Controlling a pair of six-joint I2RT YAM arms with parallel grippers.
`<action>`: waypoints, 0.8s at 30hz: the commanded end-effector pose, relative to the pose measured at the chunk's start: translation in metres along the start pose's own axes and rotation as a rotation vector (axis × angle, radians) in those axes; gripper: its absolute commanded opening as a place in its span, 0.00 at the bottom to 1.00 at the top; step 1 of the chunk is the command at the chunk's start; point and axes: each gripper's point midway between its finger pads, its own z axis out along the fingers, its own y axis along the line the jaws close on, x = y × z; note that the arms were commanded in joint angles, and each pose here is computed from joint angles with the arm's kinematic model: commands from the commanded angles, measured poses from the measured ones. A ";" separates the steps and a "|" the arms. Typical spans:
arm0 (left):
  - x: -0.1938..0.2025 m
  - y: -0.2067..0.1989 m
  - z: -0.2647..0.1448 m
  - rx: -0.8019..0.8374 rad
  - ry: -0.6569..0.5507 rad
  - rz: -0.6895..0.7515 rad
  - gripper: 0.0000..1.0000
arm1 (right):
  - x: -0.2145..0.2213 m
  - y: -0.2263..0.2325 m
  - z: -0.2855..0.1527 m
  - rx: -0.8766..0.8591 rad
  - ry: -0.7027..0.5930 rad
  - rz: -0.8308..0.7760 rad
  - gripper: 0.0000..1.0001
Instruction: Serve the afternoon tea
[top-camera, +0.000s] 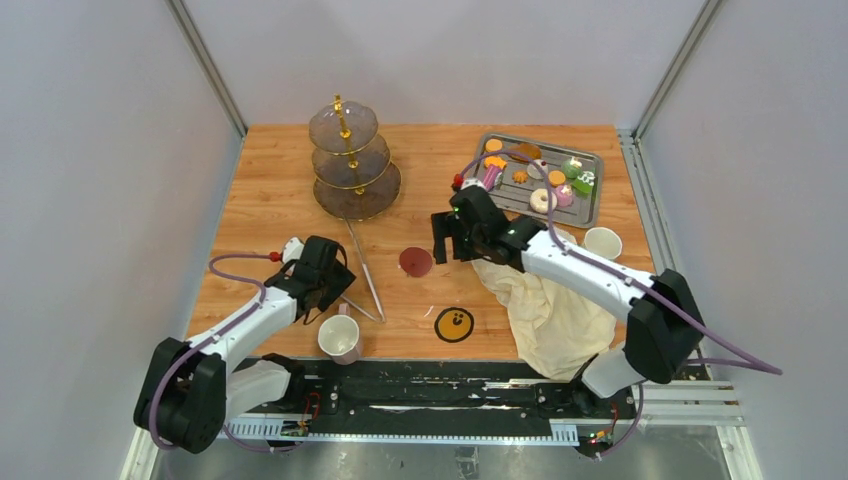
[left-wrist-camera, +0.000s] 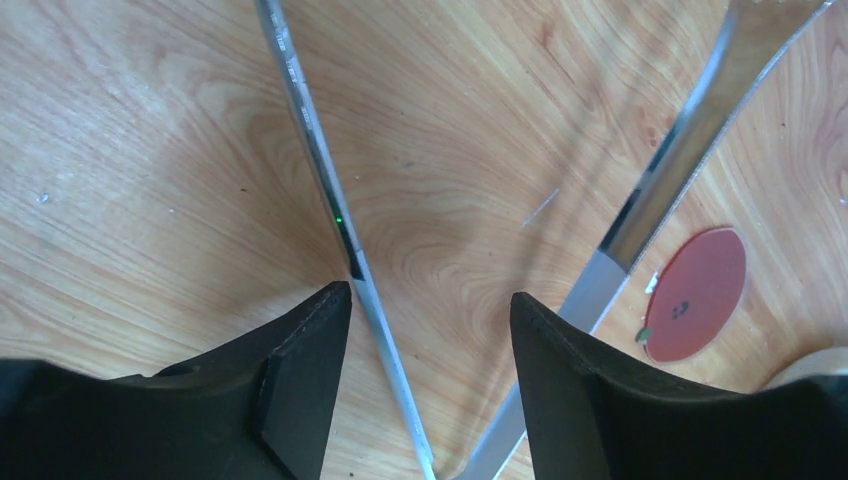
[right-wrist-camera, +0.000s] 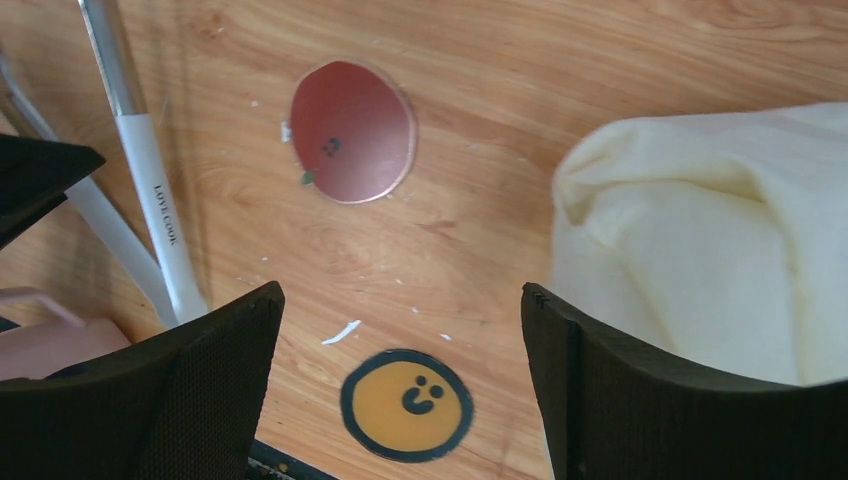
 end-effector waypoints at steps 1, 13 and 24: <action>-0.012 -0.024 -0.016 0.082 -0.011 0.056 0.66 | -0.002 0.050 0.014 -0.089 -0.013 -0.033 0.87; -0.119 -0.026 -0.118 0.052 -0.405 0.270 0.82 | 0.024 0.142 0.048 -0.259 -0.064 -0.172 0.86; -0.144 -0.016 -0.136 0.010 -0.451 0.213 0.84 | 0.055 0.180 0.111 -0.177 0.045 -0.259 0.66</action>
